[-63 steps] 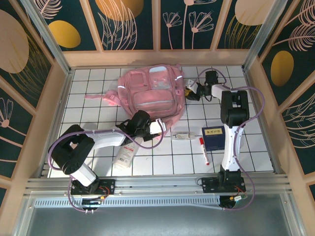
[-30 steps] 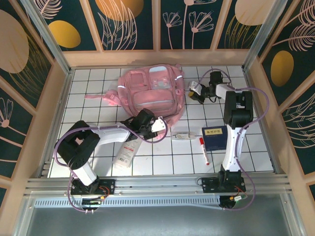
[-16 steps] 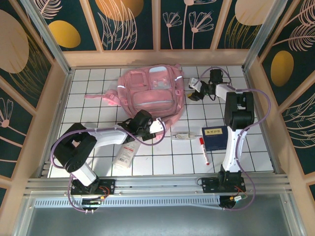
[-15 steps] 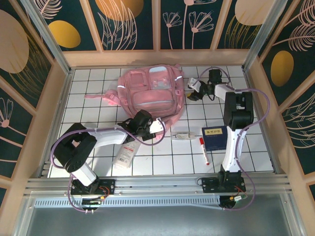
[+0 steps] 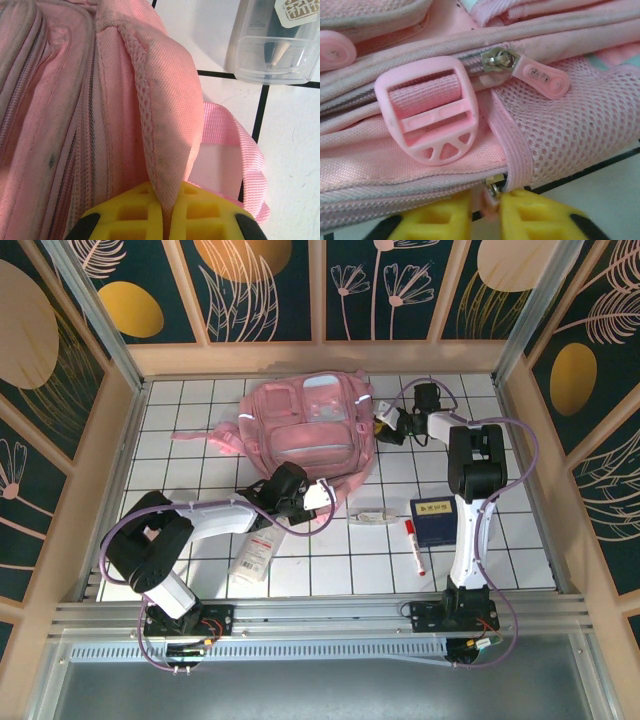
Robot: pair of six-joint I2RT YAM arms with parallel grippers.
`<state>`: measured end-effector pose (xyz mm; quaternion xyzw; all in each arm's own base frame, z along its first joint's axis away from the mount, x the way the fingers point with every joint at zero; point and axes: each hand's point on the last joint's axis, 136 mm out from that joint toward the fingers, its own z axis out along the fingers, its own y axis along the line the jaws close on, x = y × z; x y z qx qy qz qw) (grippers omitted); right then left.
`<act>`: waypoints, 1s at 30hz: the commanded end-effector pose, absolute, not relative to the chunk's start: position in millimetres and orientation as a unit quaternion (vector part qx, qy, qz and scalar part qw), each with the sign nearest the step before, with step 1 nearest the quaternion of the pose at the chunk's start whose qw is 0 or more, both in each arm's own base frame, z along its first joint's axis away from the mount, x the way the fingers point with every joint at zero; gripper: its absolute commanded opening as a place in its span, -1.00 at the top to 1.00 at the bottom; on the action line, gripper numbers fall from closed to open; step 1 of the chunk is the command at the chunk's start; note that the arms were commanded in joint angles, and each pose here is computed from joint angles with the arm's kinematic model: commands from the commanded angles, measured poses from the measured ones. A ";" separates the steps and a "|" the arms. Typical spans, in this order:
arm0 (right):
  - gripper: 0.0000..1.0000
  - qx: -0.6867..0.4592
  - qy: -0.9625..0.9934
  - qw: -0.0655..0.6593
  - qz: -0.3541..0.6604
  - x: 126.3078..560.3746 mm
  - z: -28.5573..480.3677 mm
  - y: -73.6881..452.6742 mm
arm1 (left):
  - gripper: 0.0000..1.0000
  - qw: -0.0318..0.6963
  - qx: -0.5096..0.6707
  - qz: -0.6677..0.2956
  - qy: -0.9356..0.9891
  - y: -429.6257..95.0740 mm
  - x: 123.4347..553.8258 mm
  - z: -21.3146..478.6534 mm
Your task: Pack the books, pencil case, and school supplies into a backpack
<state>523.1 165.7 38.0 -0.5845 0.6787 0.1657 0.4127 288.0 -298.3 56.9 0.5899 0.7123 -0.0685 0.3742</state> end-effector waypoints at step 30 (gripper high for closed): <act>1.00 -0.618 0.713 0.267 0.198 436.0 52.0 165.1 | 1.00 0.431 0.516 -0.074 0.736 -312.6 319.1 92.9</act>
